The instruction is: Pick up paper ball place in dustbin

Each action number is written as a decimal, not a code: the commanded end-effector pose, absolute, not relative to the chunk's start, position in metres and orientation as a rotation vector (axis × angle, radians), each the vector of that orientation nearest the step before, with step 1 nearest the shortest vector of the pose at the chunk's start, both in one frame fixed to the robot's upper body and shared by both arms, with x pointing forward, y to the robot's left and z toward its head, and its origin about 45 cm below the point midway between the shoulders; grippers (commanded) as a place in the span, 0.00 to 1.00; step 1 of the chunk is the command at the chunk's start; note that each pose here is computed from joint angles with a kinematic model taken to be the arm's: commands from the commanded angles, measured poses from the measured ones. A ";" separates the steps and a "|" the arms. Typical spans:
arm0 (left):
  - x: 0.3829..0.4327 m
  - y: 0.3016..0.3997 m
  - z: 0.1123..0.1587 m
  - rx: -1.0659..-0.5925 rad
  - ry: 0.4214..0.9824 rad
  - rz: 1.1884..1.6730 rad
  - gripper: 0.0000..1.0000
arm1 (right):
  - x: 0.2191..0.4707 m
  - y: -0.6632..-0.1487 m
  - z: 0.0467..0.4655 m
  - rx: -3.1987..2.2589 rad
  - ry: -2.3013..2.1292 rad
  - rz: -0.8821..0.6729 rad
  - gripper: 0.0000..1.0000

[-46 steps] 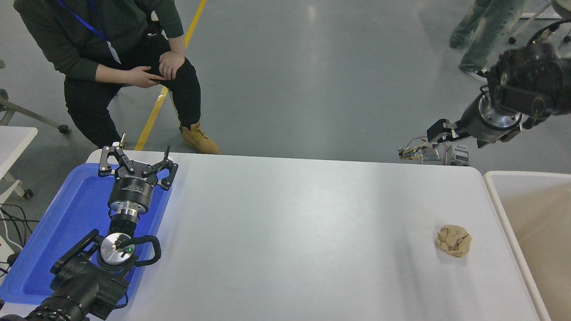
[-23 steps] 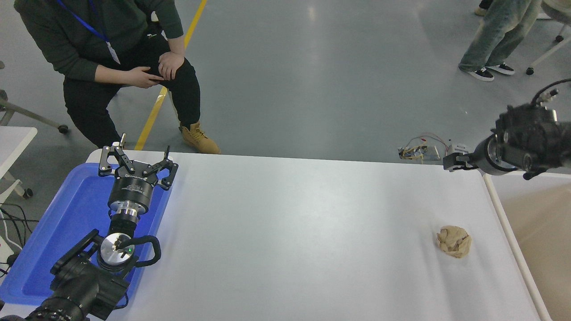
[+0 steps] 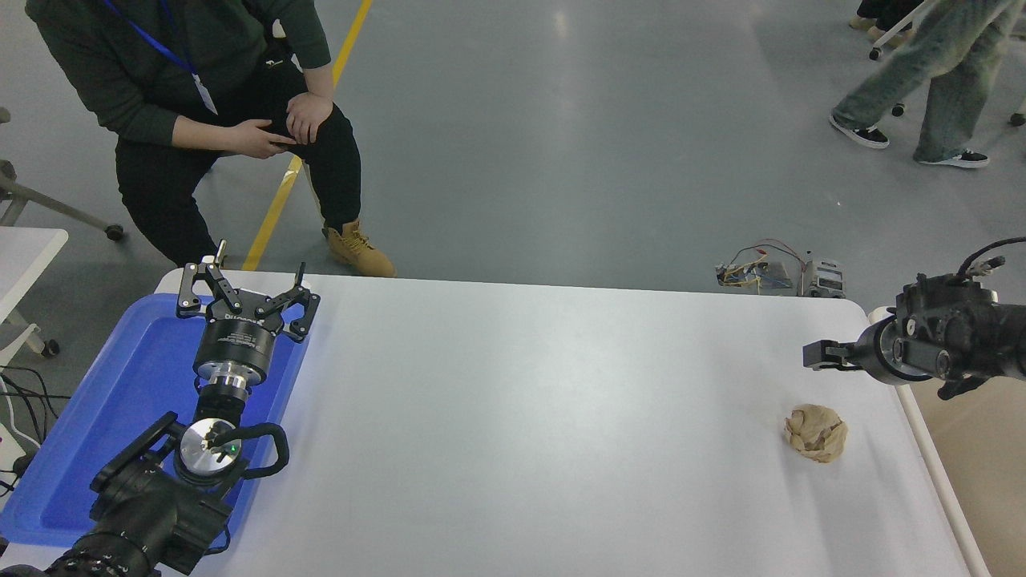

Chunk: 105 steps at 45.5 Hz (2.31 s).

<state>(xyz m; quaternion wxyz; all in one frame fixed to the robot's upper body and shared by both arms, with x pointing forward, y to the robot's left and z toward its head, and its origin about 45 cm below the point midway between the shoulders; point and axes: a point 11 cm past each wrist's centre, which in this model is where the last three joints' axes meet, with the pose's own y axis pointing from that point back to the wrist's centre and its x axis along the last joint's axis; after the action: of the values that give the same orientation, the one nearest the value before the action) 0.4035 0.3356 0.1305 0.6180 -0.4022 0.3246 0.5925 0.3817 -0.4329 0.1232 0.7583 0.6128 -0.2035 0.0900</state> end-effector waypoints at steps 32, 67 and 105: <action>0.4035 0.3353 0.1304 -0.924 0.748 1.363 1.00 | 0.362 -0.425 0.097 1.385 -0.442 0.135 1.00; 0.4036 0.3358 0.1307 -0.927 0.747 1.364 1.00 | 0.333 -0.425 0.068 1.402 -0.396 0.061 1.00; 0.4036 0.3358 0.1307 -0.927 0.747 1.364 1.00 | 0.347 -0.419 0.080 1.452 -0.276 0.236 0.00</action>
<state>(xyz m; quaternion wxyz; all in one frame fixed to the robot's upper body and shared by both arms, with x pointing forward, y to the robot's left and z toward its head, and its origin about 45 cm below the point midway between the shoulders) 0.4035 0.3354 0.1305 0.6180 -0.4022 0.3247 0.5923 0.3358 -0.4175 0.0674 0.7356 0.6593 -0.1312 0.0839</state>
